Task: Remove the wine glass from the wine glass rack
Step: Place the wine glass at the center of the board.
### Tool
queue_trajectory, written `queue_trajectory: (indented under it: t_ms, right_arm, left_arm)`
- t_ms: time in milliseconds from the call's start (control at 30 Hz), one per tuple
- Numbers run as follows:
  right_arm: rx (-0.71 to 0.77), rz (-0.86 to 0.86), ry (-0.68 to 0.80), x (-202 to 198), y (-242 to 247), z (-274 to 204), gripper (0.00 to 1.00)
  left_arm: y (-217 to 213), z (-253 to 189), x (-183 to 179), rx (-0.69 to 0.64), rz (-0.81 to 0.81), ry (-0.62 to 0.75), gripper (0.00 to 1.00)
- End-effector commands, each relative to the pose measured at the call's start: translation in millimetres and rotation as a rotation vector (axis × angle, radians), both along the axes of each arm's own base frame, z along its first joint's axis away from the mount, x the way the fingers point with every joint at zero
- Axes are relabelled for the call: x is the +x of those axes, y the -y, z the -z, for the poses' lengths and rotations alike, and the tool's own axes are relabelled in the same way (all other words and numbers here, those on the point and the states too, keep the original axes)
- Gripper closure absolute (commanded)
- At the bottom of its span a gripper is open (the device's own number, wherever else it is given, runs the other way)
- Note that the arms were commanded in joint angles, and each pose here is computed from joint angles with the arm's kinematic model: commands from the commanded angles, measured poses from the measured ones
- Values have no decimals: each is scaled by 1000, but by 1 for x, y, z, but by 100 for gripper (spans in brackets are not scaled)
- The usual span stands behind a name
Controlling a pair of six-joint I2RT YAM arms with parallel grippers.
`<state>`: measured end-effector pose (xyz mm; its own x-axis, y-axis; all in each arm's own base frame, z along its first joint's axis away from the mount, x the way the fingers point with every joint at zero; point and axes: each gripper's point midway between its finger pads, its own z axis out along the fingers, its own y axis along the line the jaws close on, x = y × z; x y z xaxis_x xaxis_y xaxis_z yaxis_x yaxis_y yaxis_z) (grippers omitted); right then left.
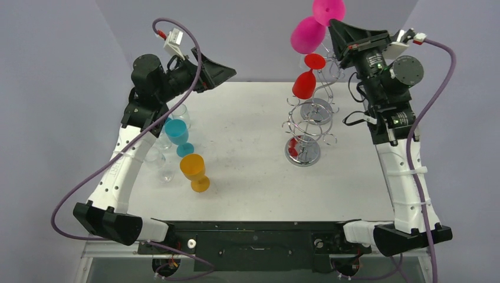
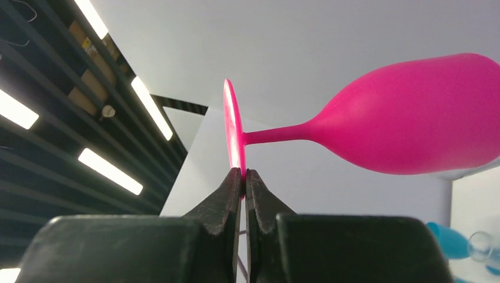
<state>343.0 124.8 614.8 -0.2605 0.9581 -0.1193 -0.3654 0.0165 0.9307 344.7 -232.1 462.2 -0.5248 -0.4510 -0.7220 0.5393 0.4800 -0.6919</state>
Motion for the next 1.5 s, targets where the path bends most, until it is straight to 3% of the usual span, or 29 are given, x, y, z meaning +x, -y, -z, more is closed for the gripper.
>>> queue_trajectory:
  t_ms: [0,400,933,1467]
  right_arm:
    - [140,-137,101,-20,-31,-27,100]
    - [341,-473,74,-17,-118,-18,100]
    - [465,-623,32,-20,-137,2,100]
    - [554,-724,-3,-21,-138,25,100]
  left_arm:
    - [2,-65,-15,-198,128,214,6]
    - [-7,-63,12,-367,187,182,7]
    - [-23,-84,-3,-534,352,288,19]
    - [-21,-101,-29,-598,454,331,67]
